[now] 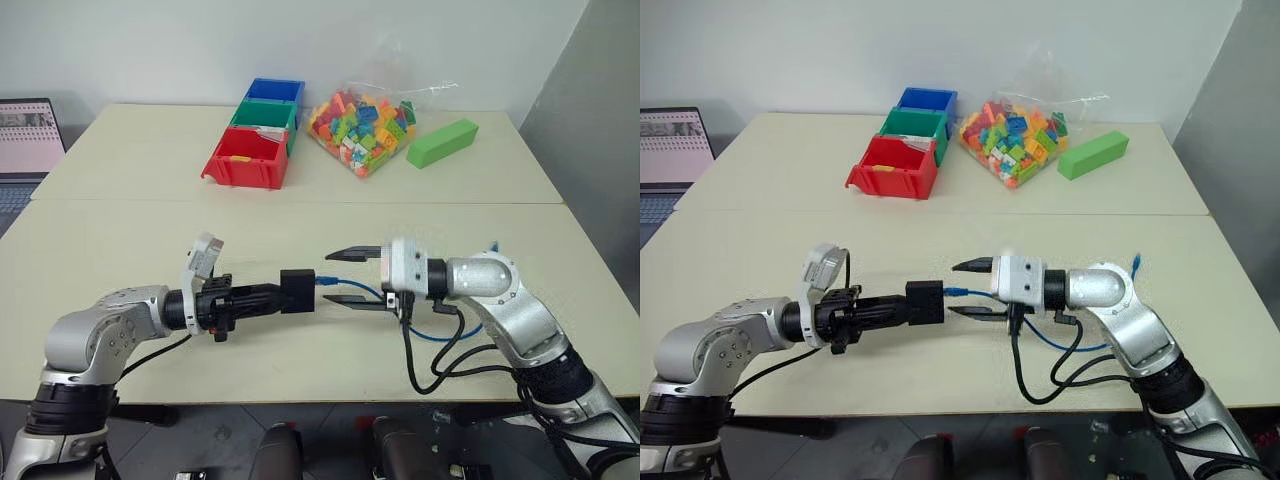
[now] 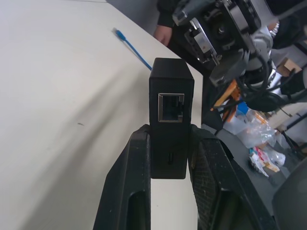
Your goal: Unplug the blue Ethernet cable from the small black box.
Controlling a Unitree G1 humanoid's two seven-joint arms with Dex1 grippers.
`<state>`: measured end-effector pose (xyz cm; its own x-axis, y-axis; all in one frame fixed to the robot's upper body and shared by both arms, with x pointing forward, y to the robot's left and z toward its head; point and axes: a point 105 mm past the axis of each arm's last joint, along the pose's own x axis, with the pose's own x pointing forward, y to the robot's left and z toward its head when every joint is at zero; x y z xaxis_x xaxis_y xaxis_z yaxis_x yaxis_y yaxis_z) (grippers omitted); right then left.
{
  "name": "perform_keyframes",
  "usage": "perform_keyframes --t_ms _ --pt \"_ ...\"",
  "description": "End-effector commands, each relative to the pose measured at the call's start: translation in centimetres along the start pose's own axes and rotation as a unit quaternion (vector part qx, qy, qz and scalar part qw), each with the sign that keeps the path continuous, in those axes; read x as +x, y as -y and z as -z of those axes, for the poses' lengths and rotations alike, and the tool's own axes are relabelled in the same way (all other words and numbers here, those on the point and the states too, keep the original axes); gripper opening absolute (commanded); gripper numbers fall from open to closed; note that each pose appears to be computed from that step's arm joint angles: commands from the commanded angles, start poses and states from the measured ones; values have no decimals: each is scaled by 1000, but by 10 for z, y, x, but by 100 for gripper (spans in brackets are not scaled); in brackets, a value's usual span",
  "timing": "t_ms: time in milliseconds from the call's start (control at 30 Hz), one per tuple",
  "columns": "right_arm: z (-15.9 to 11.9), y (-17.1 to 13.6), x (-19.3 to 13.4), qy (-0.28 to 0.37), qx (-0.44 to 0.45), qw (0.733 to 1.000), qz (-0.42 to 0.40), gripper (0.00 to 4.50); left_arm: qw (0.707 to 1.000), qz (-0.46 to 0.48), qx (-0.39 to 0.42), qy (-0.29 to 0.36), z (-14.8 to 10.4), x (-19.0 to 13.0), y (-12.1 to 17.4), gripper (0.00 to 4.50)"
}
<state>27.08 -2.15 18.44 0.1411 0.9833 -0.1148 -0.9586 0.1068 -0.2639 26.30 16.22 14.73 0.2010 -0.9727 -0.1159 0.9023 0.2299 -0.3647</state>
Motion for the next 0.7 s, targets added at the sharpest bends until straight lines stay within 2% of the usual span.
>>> perform_keyframes --t_ms 33,133,333,700 --pt "-1 -6 -1 9 119 992 -25 280 999 17 32 -6 -5 -2 6 77" --pt "4 -7 1 10 176 984 -32 280 999 26 39 -4 -6 0 8 77" --pt "9 -1 2 13 228 973 -30 280 998 32 46 -6 -5 1 10 77" --pt "12 2 1 10 253 967 -38 280 998 30 51 -8 -7 5 14 77"
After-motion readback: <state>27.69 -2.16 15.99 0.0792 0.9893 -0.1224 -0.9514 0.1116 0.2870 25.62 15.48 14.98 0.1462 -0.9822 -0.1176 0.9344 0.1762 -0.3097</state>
